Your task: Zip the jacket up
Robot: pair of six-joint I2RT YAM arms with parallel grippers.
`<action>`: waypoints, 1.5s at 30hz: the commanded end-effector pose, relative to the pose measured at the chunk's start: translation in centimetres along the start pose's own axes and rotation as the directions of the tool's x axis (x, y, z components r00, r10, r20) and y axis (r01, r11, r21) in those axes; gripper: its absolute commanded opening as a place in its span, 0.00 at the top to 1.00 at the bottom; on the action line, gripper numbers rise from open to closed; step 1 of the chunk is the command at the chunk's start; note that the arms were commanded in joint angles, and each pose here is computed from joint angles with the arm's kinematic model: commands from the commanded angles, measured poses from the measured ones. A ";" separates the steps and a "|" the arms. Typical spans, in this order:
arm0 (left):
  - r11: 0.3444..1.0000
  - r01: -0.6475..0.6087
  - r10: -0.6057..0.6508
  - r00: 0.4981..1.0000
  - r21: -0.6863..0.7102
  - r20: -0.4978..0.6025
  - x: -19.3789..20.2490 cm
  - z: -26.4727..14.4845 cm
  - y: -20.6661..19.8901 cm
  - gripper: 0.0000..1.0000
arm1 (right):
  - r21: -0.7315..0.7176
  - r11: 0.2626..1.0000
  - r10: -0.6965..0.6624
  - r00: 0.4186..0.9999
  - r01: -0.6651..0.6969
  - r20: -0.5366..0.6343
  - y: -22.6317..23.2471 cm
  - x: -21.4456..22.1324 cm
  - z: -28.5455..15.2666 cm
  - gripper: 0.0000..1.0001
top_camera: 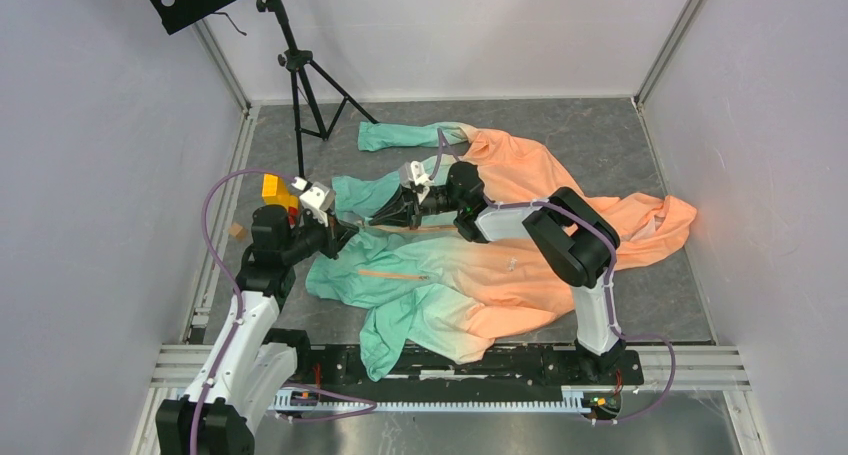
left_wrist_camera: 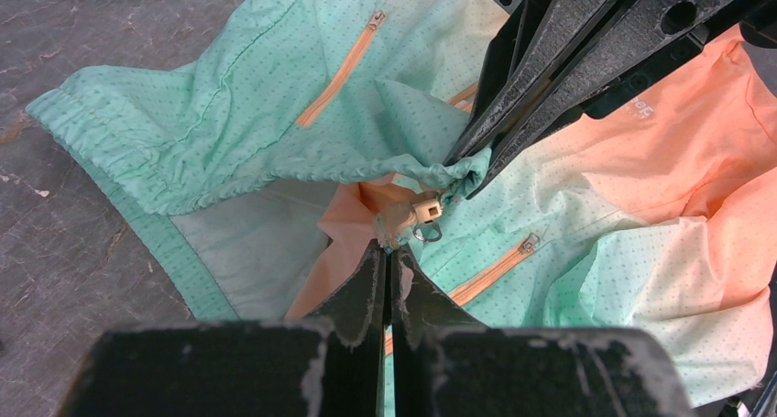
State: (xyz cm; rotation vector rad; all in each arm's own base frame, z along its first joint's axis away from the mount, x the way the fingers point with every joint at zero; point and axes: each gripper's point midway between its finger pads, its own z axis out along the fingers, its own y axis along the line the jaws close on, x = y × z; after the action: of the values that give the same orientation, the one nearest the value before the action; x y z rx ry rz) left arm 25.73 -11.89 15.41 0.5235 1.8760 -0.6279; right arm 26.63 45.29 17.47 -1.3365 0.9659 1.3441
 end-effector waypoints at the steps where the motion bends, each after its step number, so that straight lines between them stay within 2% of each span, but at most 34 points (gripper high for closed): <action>1: 0.997 -0.079 0.077 0.996 0.022 0.051 -1.5 0.0 -0.3 0.98 | 0.023 0.997 -0.071 0.997 0.070 0.030 -0.8 -1.8 0.1 1.00; 11: 0.997 -0.076 0.075 0.996 0.016 0.045 -1.4 0.1 -0.1 0.98 | 0.010 0.997 -0.072 0.995 0.071 0.069 -0.5 -2.5 -0.6 1.00; 19: 0.997 -0.080 0.079 0.995 0.018 0.052 -1.5 0.0 -0.2 0.98 | 0.001 0.997 -0.071 0.997 0.071 0.038 -0.5 -1.7 0.1 1.00; 27: 0.997 -0.075 0.074 0.996 0.023 0.049 -1.4 0.1 -0.2 0.98 | 0.001 0.997 -0.073 0.996 0.073 0.054 -0.4 -2.2 0.3 1.00; 45: 0.993 -0.041 0.037 0.999 0.110 0.034 -1.3 0.3 -1.6 0.98 | -0.029 0.995 -0.096 0.991 0.099 0.090 0.3 -3.3 1.7 1.00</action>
State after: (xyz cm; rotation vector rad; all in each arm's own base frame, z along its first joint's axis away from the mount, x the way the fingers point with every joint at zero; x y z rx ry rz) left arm 25.19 -12.68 15.15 0.5557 1.8791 -0.6921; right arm 25.94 45.71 18.60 -1.3201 0.9252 1.3606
